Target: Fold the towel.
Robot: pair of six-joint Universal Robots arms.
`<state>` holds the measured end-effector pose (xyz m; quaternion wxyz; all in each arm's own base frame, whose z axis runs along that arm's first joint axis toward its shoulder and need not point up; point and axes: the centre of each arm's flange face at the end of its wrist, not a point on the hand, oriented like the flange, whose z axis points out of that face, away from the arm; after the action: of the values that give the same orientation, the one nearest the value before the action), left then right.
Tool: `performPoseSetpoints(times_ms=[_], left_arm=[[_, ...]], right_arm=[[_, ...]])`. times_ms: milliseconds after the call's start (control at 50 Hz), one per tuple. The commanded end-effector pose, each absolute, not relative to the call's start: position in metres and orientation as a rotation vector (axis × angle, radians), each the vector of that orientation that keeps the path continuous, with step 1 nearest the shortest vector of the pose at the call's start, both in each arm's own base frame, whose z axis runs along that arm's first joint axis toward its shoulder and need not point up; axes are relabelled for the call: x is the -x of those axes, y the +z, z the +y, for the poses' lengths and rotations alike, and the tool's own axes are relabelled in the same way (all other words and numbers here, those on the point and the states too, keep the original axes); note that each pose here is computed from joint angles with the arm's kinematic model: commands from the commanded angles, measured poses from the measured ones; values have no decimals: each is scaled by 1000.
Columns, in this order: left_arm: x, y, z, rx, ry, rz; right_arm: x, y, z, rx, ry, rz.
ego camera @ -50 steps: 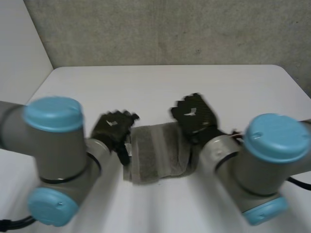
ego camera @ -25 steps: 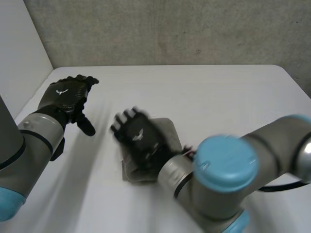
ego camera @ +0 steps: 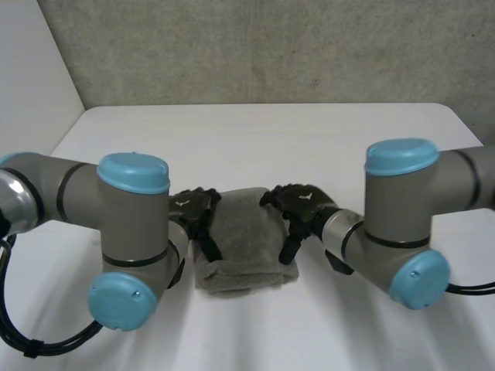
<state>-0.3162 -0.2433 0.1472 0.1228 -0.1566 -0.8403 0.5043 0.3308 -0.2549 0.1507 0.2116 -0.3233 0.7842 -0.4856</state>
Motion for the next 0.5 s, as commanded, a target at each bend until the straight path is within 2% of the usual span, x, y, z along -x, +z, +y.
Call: performPoseSetpoints(times_ms=[20,120,160,180,200,220,260,280,320,340,380,400,420,440,460,480,500], left_arm=[[311,134,-247,477,1480,-2522],[312,136,-243,524,1486,-2519],[314,141,-244,547,1509,-2501],[314,141,-244,547,1509,-2501],[317,148,-246,550,1532,-2480],[317,148,-246,550,1532,-2479],[321,179,-247,525,1598,-2410],[321,179,-247,525,1598,-2410],[318,227,-245,486,1675,-2332],[318,228,-245,486,1675,-2332],[303,283,-242,414,1771,-2249],[303,283,-242,413,1772,-2248],[289,307,-244,364,1820,-2227],[289,307,-244,364,1821,-2227],[271,328,-248,308,1875,-2213],[256,347,-247,271,1919,-2189],[256,347,-247,271,1919,-2189]], right_arm=[[-345,121,-253,1097,-1359,2174],[-346,128,-255,1120,-1394,2152],[-347,150,-255,1101,-1453,2110],[-347,150,-255,1101,-1454,2110],[-347,166,-256,1081,-1499,2081],[-347,166,-256,1080,-1499,2081],[-342,210,-260,1001,-1630,2014],[-342,211,-260,1000,-1630,2014],[-327,260,-266,875,-1795,1961],[-327,261,-266,874,-1796,1961],[-299,308,-274,720,-1981,1934],[-299,309,-274,719,-1982,1934],[-282,330,-277,649,-2075,1920],[-269,347,-278,593,-2145,1909],[-269,348,-278,593,-2146,1909],[-258,361,-276,547,-2202,1897],[-258,361,-276,547,-2203,1897]])
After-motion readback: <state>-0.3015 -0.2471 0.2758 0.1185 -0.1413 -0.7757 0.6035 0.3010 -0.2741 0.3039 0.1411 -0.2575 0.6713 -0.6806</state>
